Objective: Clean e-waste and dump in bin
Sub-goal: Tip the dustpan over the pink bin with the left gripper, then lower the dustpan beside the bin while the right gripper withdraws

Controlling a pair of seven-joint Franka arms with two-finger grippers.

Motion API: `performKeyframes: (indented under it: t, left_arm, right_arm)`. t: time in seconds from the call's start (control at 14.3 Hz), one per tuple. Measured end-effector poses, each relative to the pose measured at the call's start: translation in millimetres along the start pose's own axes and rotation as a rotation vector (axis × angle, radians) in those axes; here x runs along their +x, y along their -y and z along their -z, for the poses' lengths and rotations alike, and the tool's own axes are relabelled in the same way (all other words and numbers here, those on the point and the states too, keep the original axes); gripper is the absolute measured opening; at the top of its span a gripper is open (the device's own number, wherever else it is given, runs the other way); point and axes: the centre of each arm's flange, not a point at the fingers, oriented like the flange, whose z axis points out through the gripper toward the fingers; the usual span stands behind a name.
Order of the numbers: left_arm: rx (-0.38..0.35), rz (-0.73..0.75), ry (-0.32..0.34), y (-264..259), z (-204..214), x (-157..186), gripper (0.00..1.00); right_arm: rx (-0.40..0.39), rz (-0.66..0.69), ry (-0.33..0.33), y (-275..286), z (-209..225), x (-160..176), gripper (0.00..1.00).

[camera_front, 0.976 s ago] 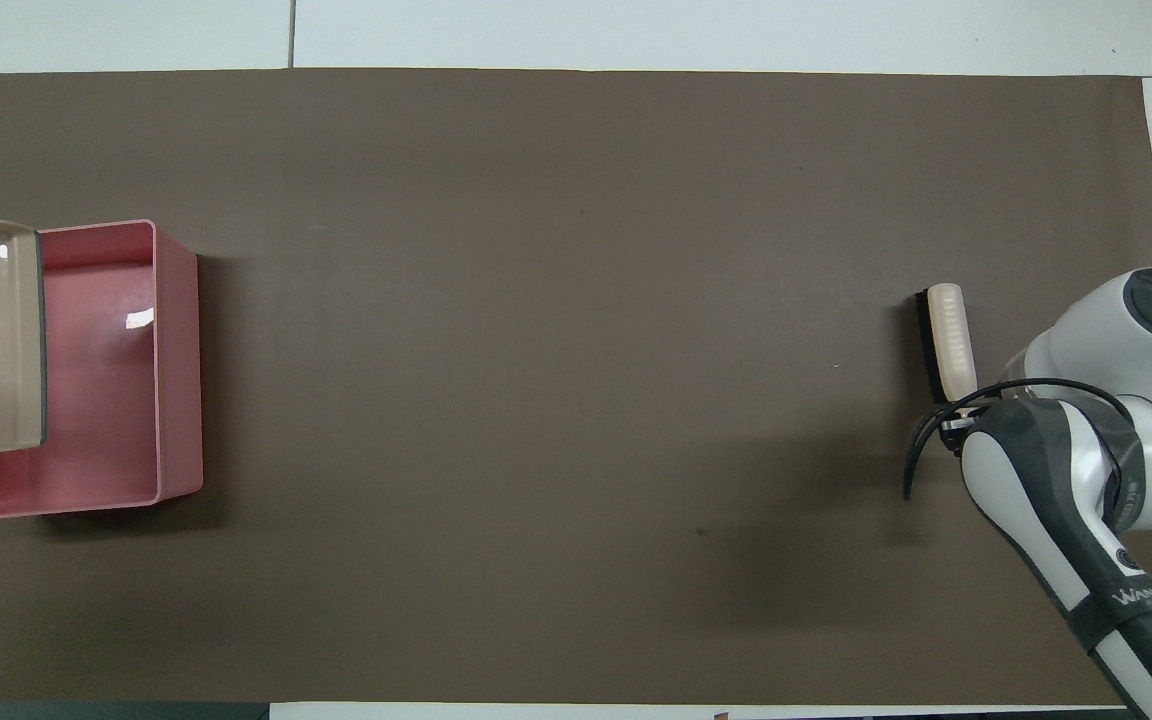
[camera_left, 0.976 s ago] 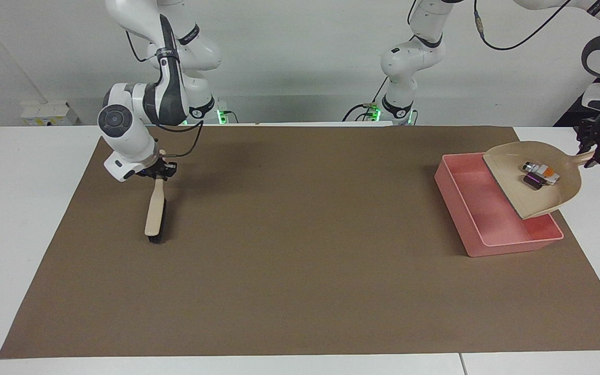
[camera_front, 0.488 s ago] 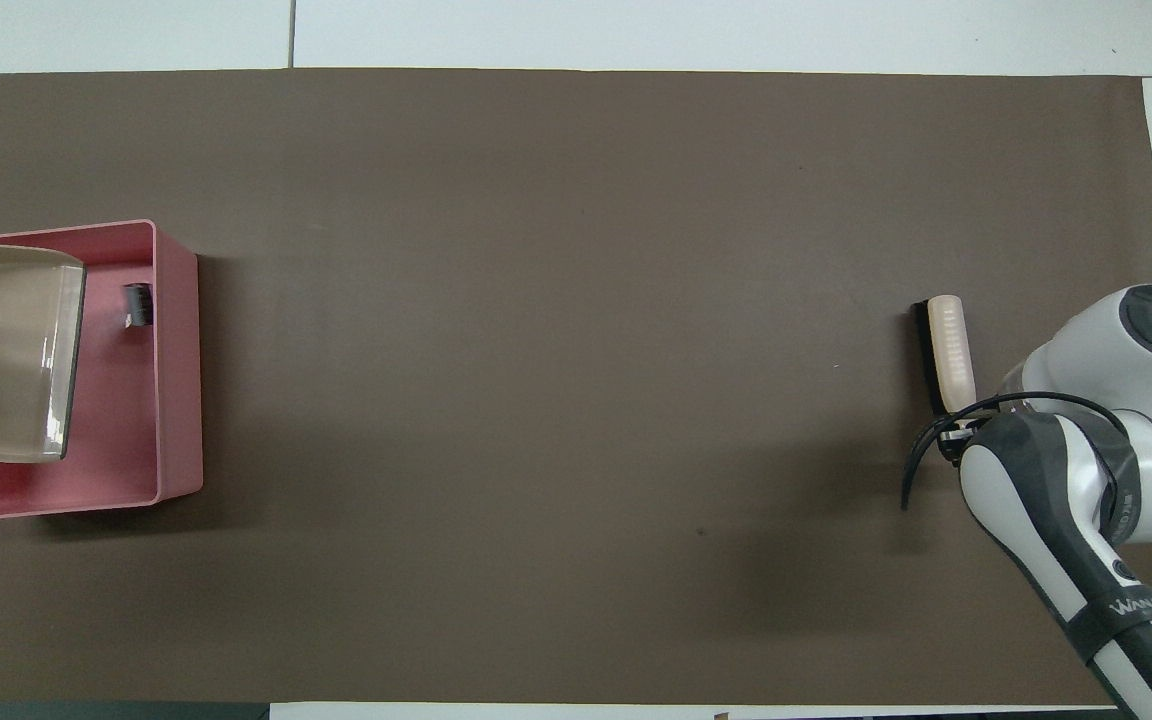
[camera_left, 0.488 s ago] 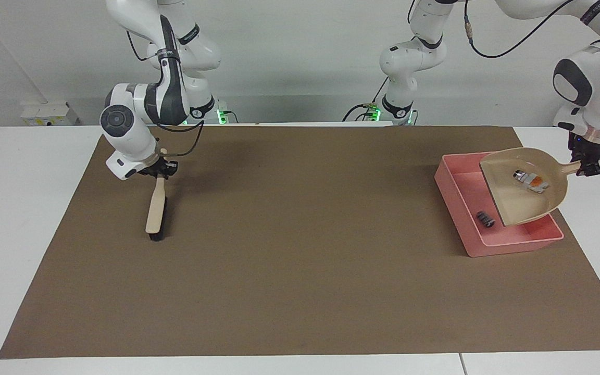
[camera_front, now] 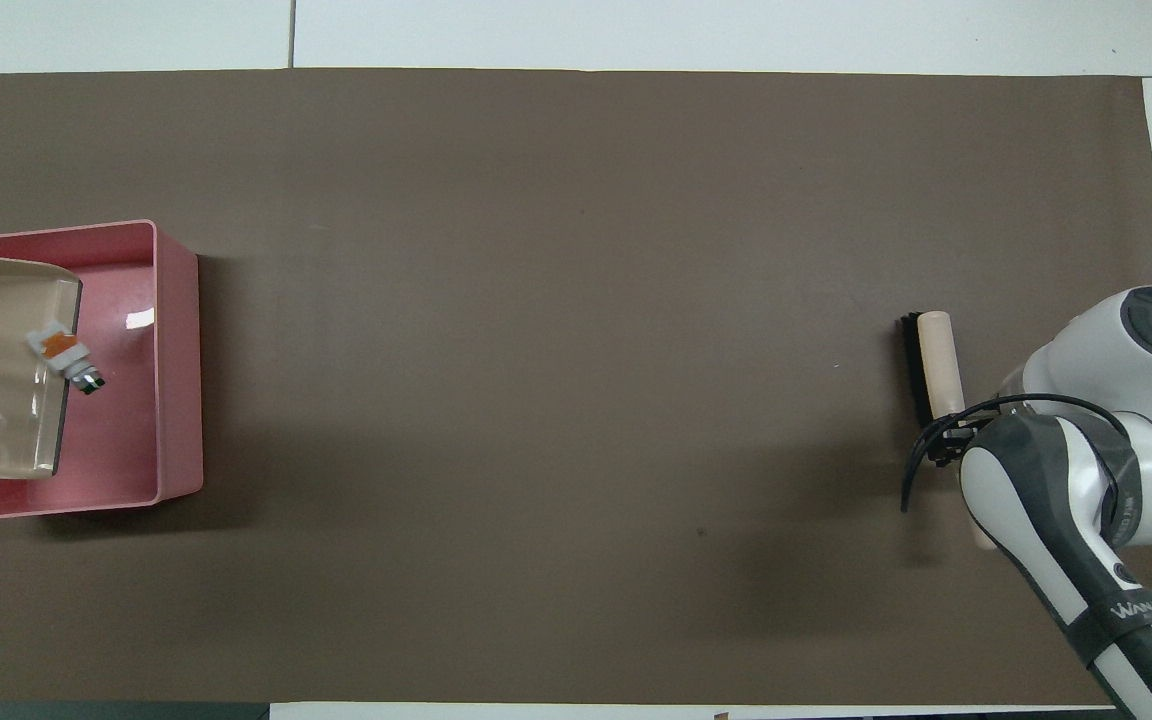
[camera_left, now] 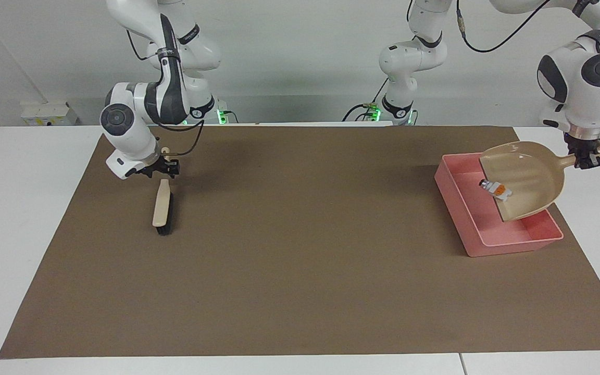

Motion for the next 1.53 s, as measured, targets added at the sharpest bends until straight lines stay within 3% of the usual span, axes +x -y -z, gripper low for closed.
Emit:
performKeyframes:
  t: [0.07, 0.21, 0.42, 0.56, 0.77, 1.18, 1.53]
  left_arm:
    - [-0.005, 0.003, 0.017, -2.0, 9.4, 4.3, 0.33]
    - [-0.007, 0.009, 0.044, -5.8, 26.1, 11.5, 0.33]
    - [0.004, 0.019, 0.050, -13.6, 47.5, 12.3, 0.33]
    - [0.018, 0.018, -0.008, -13.3, 55.6, 23.8, 0.33]
    - [0.043, 0.017, -0.162, -7.8, 67.1, 59.1, 0.33]
    - [0.098, -0.061, -0.289, -4.7, 77.8, 207.3, 0.33]
    - [0.109, -0.067, -0.340, -13.4, 56.3, 307.2, 0.33]
  right_arm:
    - [0.000, 0.001, -0.008, 0.4, 2.2, 1.1, 0.77]
    - [-0.002, 0.001, -0.034, 0.6, 14.7, 5.7, 0.94]
    - [0.000, -0.004, -0.088, 0.3, 61.5, 15.5, 1.00]
    - [0.010, -0.009, -0.113, 0.7, 102.8, 17.5, 0.99]
    - [0.012, -0.028, -0.135, -9.0, 164.1, 11.4, 0.99]
    - [0.008, -0.059, -0.161, -25.0, 260.6, -13.1, 0.99]
    - [0.022, -0.050, -0.119, -19.1, 252.2, 10.7, 0.99]
